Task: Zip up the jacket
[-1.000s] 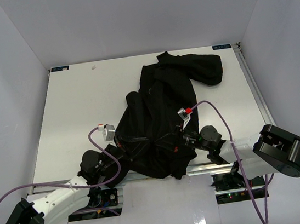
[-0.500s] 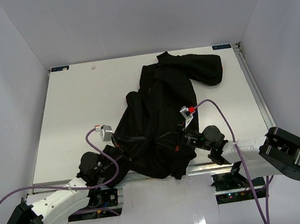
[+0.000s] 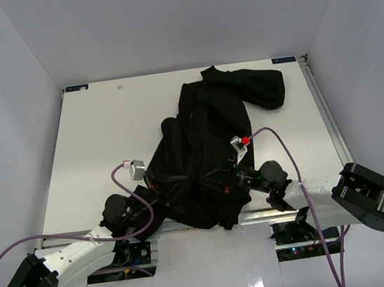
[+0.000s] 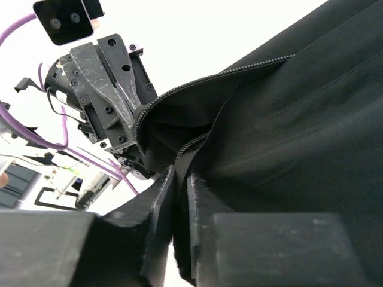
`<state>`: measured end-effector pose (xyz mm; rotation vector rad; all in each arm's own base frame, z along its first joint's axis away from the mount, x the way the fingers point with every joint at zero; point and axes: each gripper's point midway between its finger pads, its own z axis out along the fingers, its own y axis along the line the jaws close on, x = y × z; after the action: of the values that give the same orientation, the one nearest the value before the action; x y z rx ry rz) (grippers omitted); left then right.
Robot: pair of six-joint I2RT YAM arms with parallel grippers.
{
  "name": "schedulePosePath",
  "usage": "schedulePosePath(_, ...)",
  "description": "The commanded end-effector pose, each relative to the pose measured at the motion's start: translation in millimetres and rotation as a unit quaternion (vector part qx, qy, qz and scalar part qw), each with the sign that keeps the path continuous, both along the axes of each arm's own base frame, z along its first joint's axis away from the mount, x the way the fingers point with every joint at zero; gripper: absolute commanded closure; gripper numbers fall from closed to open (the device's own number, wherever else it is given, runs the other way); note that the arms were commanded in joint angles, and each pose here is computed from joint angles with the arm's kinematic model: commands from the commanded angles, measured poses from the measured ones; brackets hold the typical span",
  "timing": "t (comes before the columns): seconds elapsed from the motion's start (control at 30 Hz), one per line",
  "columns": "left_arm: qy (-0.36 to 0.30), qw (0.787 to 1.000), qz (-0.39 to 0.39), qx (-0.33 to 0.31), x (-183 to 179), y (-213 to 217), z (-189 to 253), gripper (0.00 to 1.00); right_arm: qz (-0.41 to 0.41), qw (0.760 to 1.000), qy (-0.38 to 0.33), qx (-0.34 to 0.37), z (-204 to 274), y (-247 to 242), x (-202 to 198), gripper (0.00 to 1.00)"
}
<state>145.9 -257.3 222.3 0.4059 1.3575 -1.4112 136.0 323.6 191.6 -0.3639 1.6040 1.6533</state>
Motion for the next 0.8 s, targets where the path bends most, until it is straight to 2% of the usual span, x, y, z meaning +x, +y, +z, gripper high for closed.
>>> schedulePosePath(0.0,-0.011,1.000,-0.001,-0.014,-3,2,9,1.00,0.011,0.973,-0.144,0.179,103,-21,-21,0.89)
schedulePosePath(0.03,-0.009,1.000,0.001,-0.013,-2,2,8,1.00,0.012,0.974,-0.142,0.173,100,-19,-20,0.92)
schedulePosePath(0.3,0.040,0.998,0.033,0.017,16,-1,-8,1.00,0.019,0.978,-0.144,0.152,92,-15,-21,0.92)
schedulePosePath(0.43,0.049,0.998,0.023,0.025,17,-7,-11,1.00,0.039,0.978,-0.147,0.142,88,-10,-24,0.92)
schedulePosePath(0.77,0.049,0.998,0.011,0.023,18,-13,-6,1.00,0.072,0.980,-0.139,0.124,76,2,-28,0.78)
